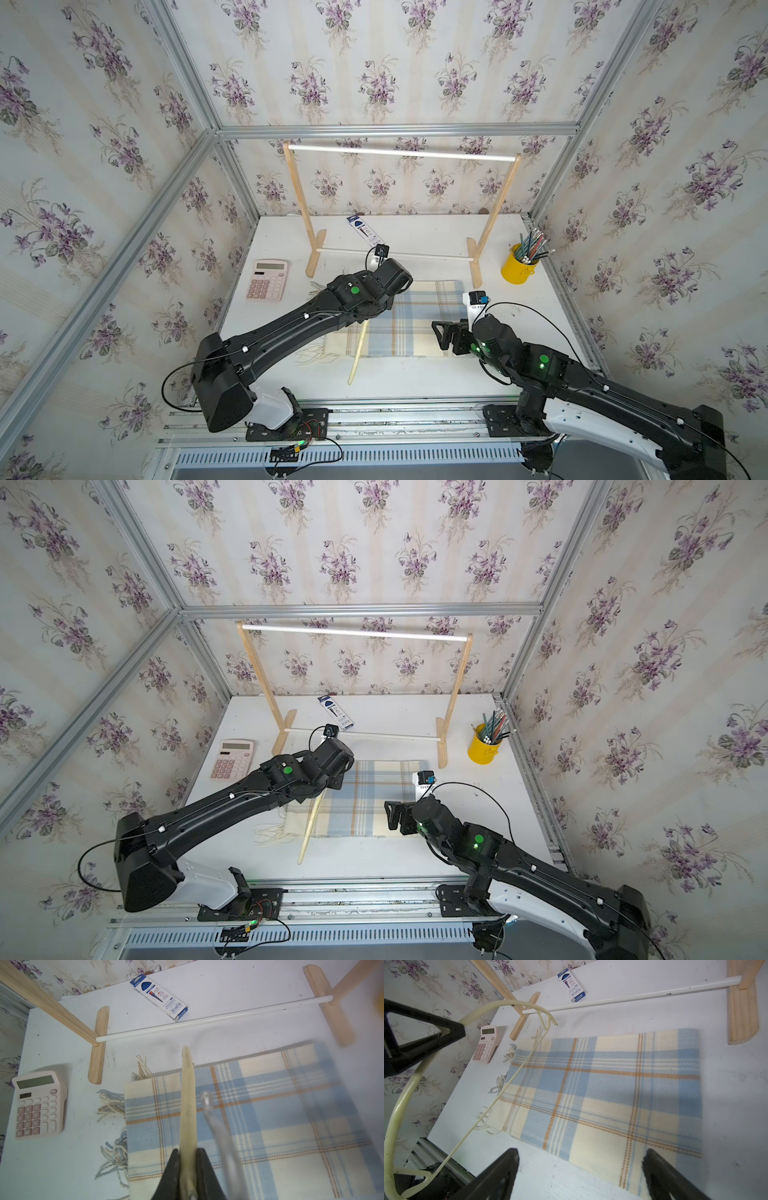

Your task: Hang the scarf on the hanger

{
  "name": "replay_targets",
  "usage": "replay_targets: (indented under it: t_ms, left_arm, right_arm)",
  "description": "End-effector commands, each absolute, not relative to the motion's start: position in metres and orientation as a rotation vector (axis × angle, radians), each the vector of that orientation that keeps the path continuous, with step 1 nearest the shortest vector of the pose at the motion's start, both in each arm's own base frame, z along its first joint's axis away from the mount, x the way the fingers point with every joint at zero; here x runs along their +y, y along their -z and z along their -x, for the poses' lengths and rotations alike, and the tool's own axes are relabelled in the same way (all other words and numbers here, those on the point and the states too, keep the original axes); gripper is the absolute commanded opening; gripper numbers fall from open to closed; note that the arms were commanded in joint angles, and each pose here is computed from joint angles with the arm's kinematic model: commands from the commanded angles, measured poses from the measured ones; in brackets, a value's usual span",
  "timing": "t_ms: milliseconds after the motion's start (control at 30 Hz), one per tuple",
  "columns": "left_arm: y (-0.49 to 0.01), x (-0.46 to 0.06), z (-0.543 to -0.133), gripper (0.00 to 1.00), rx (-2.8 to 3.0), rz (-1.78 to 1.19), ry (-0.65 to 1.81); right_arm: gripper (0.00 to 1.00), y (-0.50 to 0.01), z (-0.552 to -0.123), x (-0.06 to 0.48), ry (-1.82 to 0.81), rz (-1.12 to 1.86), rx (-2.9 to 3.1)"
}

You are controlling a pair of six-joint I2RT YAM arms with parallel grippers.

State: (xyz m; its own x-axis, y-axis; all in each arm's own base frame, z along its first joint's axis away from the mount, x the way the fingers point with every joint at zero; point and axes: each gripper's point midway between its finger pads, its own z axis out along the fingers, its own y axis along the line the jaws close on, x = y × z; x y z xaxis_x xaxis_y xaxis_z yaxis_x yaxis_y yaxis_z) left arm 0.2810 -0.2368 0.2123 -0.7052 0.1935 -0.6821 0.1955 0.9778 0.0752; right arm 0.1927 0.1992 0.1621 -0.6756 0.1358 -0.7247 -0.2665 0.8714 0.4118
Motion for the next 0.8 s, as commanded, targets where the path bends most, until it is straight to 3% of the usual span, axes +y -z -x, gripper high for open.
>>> replay_targets:
  t_ms: [0, 267, 500, 767]
  left_arm:
    - [-0.225, -0.239, -0.285, 0.00, 2.297, -0.173, 0.029]
    - [-0.237, -0.259, -0.264, 0.00, 2.192, -0.083, 0.164]
    - [-0.218, -0.265, -0.262, 0.00, 2.128, 0.034, 0.196]
    - [-0.211, -0.267, -0.271, 0.00, 2.054, 0.214, 0.273]
  right_arm:
    - [0.97, -0.157, -0.199, 0.186, -0.569, 0.014, 2.212]
    - [0.97, -0.138, -0.208, 0.149, -0.375, -0.069, 2.256]
    - [0.97, -0.107, -0.219, 0.152, -0.607, -0.126, 2.344]
    - [0.96, -0.092, -0.228, 0.149, -0.610, -0.134, 2.386]
